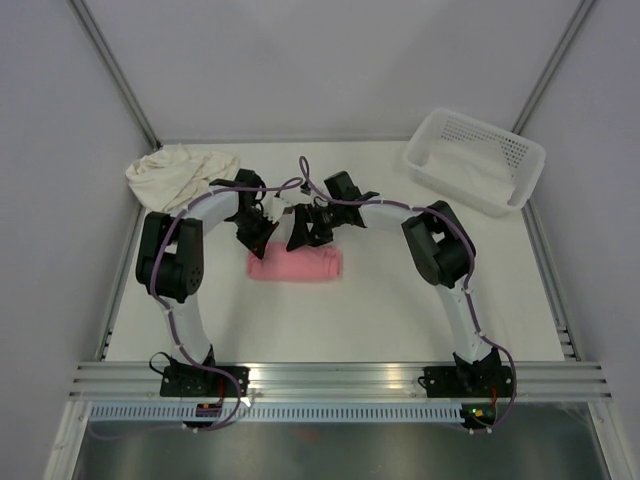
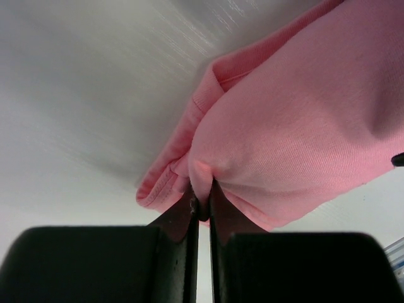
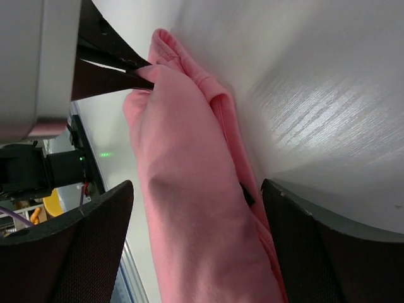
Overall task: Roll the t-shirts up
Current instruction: Roll the tshirt, then place the rolled tshirt into the container
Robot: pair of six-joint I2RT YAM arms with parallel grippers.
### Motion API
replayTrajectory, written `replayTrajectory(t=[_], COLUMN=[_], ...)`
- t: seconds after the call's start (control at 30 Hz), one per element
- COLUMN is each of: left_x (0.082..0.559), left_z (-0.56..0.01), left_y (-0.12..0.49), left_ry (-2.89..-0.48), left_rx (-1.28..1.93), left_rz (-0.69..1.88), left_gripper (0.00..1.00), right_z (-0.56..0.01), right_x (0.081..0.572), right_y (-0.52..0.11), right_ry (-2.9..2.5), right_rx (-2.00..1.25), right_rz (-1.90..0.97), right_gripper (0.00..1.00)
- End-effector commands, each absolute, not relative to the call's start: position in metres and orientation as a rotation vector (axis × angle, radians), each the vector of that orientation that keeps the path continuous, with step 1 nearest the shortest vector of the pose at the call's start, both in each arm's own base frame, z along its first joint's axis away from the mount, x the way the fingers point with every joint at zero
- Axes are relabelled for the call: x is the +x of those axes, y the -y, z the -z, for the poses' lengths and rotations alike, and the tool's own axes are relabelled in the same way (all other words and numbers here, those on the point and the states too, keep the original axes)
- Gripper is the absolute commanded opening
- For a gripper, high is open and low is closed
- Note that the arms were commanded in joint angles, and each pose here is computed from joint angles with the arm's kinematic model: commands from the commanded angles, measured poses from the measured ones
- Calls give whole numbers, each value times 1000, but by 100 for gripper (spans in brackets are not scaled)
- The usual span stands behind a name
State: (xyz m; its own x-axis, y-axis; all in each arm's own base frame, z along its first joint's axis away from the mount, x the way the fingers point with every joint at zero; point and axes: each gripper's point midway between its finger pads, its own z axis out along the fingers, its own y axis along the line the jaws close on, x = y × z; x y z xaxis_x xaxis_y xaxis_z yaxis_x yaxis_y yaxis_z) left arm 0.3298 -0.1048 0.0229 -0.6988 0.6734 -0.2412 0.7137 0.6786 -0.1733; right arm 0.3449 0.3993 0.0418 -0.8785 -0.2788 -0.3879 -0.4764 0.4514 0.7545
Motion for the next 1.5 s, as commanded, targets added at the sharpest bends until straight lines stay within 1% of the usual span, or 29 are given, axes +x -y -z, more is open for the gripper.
replayTrajectory(t=[0.0, 0.03, 0.17, 0.23, 0.27, 0.4, 0.53, 0.57, 0.6, 0.63, 0.67, 0.7, 0.73, 0.83, 0.87, 0.9, 0.93, 1.0, 1.17, 1.3, 1.4, 1.47], left_x=[350, 353, 355, 356, 356, 356, 358, 357, 358, 359, 360, 363, 365, 377, 381, 389, 392, 404, 422, 438, 444, 445], left_z=[-14, -16, -19, -19, -20, -20, -20, -21, -24, -24, -26, -28, -30, -41, -44, -53, -57, -71, -99, -119, -125, -123], left_y=[101, 103, 106, 107, 107, 107, 109, 110, 110, 111, 111, 110, 110, 112, 113, 115, 116, 120, 119, 112, 109, 108], left_ry=[-2668, -2659, -2655, -2654, -2655, -2653, -2655, -2655, -2646, -2641, -2638, -2636, -2629, -2600, -2594, -2578, -2574, -2541, -2487, -2459, -2458, -2462], left_rx=[1224, 1220, 1197, 1194, 1192, 1185, 1164, 1160, 1161, 1162, 1161, 1155, 1151, 1129, 1119, 1093, 1082, 1051, 1010, 938, 891, 891], left_rz=[294, 304, 315, 319, 320, 321, 332, 334, 336, 337, 331, 316, 311, 293, 287, 277, 278, 277, 235, 186, 187, 183], left_gripper=[9, 9, 9, 9, 9, 9, 9, 10, 9, 10, 11, 12, 17, 25, 29, 32, 32, 33, 33, 33, 33, 33], right_z=[7, 7, 9, 11, 11, 16, 12, 12, 11, 5, 4, 3, 2, -4, -6, -9, -11, -16, -32, -52, -66, -64], right_x=[319, 314, 299, 293, 293, 282, 280, 280, 278, 283, 283, 283, 285, 290, 291, 294, 295, 299, 322, 360, 387, 398], right_y=[-392, -396, -405, -404, -405, -402, -407, -409, -409, -414, -415, -416, -417, -421, -422, -423, -425, -427, -423, -405, -392, -382], right_ry=[-2665, -2669, -2669, -2672, -2669, -2696, -2669, -2669, -2672, -2610, -2611, -2609, -2599, -2579, -2573, -2564, -2562, -2548, -2505, -2448, -2400, -2413], right_rx=[-645, -646, -685, -689, -691, -678, -635, -621, -602, -611, -593, -586, -583, -582, -586, -587, -585, -581, -498, -384, -323, -280], right_rz=[-1371, -1389, -1440, -1455, -1464, -1503, -1555, -1563, -1578, -1603, -1617, -1622, -1625, -1632, -1630, -1629, -1632, -1634, -1608, -1562, -1514, -1462], right_gripper=[89, 87, 74, 70, 65, 61, 53, 48, 47, 42, 40, 38, 34, 27, 21, 18, 11, 1, 0, 0, 0, 0])
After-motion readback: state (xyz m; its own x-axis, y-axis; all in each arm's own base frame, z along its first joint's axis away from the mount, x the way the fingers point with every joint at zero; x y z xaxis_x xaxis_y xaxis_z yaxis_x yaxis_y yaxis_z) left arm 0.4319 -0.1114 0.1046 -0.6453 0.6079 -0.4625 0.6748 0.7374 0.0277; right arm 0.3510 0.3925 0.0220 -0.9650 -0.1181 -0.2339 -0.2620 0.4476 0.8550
